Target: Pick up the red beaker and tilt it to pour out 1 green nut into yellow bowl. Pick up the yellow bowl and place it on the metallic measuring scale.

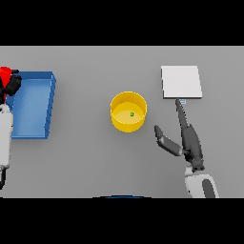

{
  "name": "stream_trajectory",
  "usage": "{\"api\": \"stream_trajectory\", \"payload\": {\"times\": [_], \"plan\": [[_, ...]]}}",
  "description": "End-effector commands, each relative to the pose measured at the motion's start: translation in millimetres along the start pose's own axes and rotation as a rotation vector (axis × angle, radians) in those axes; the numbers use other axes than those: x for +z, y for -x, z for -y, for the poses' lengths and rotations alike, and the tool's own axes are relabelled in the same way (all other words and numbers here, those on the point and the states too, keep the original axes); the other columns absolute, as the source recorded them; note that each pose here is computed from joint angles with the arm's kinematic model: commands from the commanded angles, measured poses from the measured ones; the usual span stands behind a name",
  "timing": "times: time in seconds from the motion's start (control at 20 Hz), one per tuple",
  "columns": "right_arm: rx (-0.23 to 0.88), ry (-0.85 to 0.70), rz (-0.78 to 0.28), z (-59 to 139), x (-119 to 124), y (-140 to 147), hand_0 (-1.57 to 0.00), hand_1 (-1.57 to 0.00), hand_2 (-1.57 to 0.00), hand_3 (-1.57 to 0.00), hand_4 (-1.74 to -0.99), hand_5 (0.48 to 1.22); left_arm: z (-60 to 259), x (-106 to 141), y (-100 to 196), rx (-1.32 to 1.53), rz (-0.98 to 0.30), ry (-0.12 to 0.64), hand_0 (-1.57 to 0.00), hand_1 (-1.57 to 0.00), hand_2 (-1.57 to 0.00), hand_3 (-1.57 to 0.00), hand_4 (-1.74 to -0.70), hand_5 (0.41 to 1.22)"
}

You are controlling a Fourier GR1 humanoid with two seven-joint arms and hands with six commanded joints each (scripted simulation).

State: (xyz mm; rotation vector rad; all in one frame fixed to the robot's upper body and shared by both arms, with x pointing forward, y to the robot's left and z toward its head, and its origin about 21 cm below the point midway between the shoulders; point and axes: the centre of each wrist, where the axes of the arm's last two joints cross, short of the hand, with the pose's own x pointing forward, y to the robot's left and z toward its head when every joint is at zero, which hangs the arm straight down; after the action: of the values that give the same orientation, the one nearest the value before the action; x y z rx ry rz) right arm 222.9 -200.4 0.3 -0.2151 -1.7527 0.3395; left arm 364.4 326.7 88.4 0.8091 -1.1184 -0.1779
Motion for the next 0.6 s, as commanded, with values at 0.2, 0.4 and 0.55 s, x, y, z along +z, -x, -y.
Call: {"api": "stream_trajectory", "payload": {"times": [0.2, 0.4, 0.55], "plan": [[0.007, 0.009, 0.004, 0.9, 1, -1, 0.0, 0.0, 0.0, 0.0, -1.017, 0.635, -2, 11, 15, -0.088, 0.01, -0.003, -1.57, -1.57, -1.56, -1.54, -1.4, 0.848], [-0.015, 0.004, 0.012, 1.8, 0, -2, 0.0, 0.0, 0.0, 0.0, -1.004, 0.636, -5, 15, 15, -0.106, 0.016, 0.032, -1.21, -1.0, -1.02, -0.95, -1.0, 0.72], [-0.018, 0.003, 0.014, 2.5, -1, -3, 0.0, 0.0, 0.0, 0.0, -1.008, 0.635, 1, 18, 19, -0.152, 0.012, 0.081, -0.62, -0.51, -0.52, -0.49, -0.89, 0.666]]}}
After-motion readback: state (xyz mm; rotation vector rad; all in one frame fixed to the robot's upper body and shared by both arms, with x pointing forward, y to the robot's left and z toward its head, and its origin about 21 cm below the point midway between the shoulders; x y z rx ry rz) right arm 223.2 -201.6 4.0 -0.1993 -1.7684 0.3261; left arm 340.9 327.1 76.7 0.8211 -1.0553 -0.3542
